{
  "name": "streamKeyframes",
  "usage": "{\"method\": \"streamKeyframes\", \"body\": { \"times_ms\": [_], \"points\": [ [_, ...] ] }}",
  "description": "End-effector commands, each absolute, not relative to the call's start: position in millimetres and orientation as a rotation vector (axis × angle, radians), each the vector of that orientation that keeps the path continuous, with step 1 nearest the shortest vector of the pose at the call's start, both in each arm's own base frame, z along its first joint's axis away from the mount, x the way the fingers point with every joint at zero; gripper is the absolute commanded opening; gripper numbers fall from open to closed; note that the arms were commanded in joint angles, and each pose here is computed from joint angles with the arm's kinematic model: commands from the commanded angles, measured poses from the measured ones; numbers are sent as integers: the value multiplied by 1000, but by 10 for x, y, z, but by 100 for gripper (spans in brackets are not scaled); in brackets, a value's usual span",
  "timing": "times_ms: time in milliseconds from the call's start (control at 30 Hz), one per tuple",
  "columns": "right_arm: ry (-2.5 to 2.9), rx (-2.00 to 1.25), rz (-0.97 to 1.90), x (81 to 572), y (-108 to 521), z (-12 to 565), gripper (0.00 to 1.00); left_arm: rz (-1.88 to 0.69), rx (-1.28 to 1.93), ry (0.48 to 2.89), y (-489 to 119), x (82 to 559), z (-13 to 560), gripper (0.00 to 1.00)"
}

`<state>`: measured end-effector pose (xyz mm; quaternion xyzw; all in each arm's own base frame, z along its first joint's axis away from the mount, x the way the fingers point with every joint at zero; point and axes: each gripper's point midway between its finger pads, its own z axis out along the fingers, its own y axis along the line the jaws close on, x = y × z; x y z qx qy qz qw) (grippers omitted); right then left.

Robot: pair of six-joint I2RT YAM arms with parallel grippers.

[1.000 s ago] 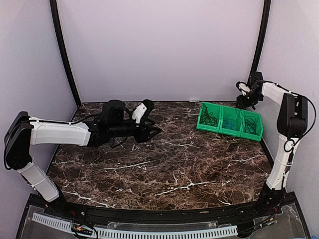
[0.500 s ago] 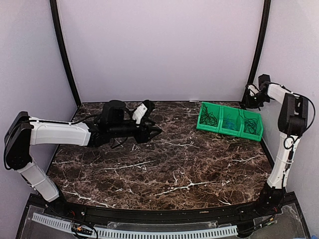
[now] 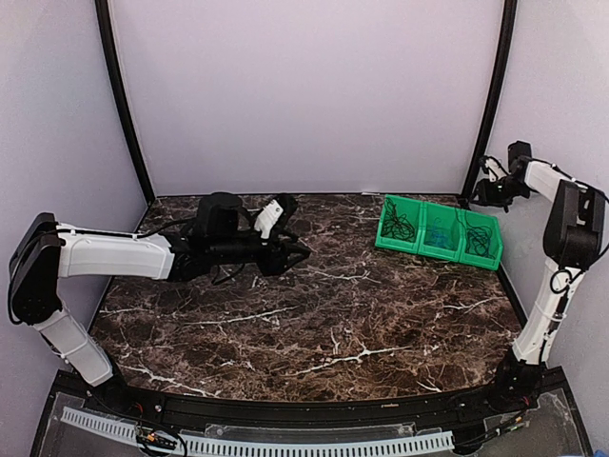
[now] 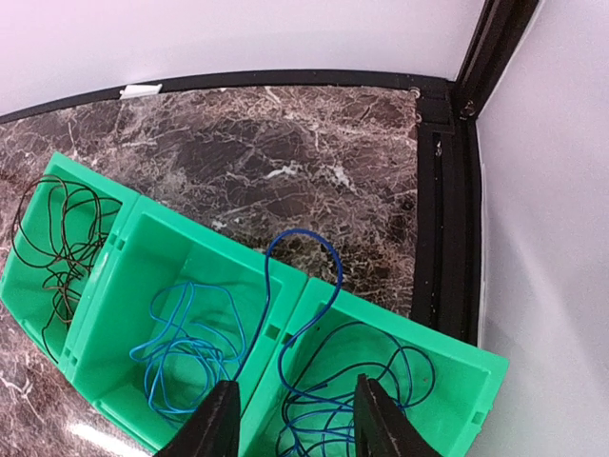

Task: Untangle the cables

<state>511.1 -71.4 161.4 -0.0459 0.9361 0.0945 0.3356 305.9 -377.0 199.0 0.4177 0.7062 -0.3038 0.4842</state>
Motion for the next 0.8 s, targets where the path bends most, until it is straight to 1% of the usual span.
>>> {"method": "streamKeyframes", "body": {
  "times_ms": [0,267,333,400,500,633,767],
  "points": [
    [2401,-126,307,5222,-683,1658,45,-767,1029,1702,-3832,3035,2070,54],
    [2463,-76,358,5440,-731,1343,45,-765,1042,1709,-3846,3024,2040,54],
    [2466,-88,383,5454,-705,1314,38,-764,1045,1710,-3850,3023,2037,54],
    [2454,-98,404,5452,-673,1330,27,-761,1046,1714,-3852,3025,2019,54],
    [2438,-118,412,5409,-642,1405,0,-763,1049,1720,-3859,3027,1997,54],
    [2410,-142,335,5261,-691,1597,0,-770,1053,1728,-3869,3023,1971,54],
    [2428,-184,164,5060,-844,1653,0,-771,1056,1726,-3872,3013,1973,54]
  ]
}}
